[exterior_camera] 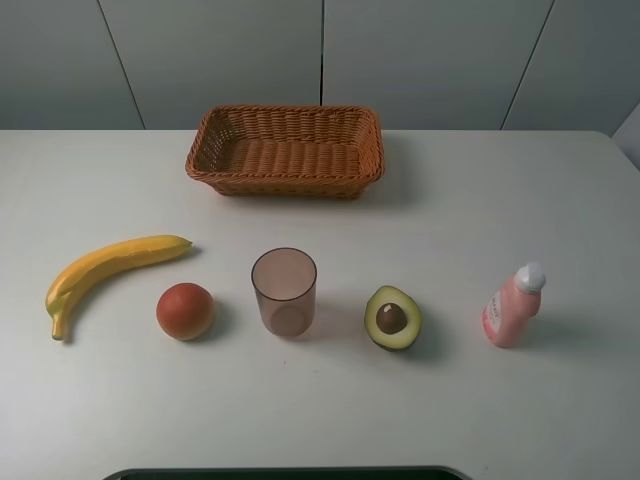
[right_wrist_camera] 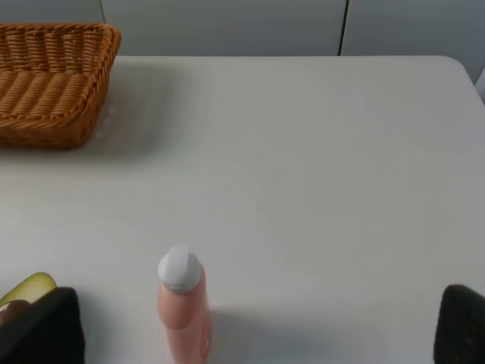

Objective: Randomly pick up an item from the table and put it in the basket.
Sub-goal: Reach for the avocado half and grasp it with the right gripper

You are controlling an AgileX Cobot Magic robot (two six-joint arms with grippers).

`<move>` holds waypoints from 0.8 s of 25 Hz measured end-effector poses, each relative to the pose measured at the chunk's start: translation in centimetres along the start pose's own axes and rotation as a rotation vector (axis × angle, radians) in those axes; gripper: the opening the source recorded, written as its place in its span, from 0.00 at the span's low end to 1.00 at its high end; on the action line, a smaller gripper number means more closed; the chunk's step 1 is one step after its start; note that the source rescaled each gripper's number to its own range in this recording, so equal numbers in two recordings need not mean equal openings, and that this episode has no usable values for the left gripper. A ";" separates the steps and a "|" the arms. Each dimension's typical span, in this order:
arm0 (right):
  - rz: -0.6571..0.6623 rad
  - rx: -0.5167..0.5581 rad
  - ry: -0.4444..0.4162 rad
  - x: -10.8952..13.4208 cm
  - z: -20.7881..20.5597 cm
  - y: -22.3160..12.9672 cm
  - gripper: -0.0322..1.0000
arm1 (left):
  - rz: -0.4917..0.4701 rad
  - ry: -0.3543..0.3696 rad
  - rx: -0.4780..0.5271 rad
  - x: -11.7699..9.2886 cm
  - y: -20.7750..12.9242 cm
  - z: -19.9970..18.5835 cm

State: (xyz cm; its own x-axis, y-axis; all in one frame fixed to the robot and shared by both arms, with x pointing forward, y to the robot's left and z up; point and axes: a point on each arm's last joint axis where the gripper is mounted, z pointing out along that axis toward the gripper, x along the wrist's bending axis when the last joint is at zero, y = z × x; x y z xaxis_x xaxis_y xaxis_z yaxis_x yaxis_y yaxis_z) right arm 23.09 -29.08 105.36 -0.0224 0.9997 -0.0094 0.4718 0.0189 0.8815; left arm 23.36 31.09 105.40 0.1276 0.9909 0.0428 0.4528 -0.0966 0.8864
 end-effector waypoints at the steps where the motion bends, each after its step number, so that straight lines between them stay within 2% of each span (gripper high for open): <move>1: 0.000 0.000 0.000 0.0 0.0 0.0 1.00 | 0.000 0.000 0.000 0.0 0.0 0.0; 20: 0.000 0.000 0.000 0.0 0.0 0.0 1.00 | 0.000 0.000 0.000 0.0 0.0 0.0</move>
State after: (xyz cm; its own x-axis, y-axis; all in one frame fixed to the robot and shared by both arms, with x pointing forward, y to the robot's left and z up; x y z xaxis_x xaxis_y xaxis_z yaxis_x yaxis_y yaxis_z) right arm 23.09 -29.08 105.36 -0.0224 0.9997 -0.0094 0.4718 0.0189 0.8815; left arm 23.36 31.09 105.40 0.1276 0.9909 0.0428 0.4528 -0.0966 0.8864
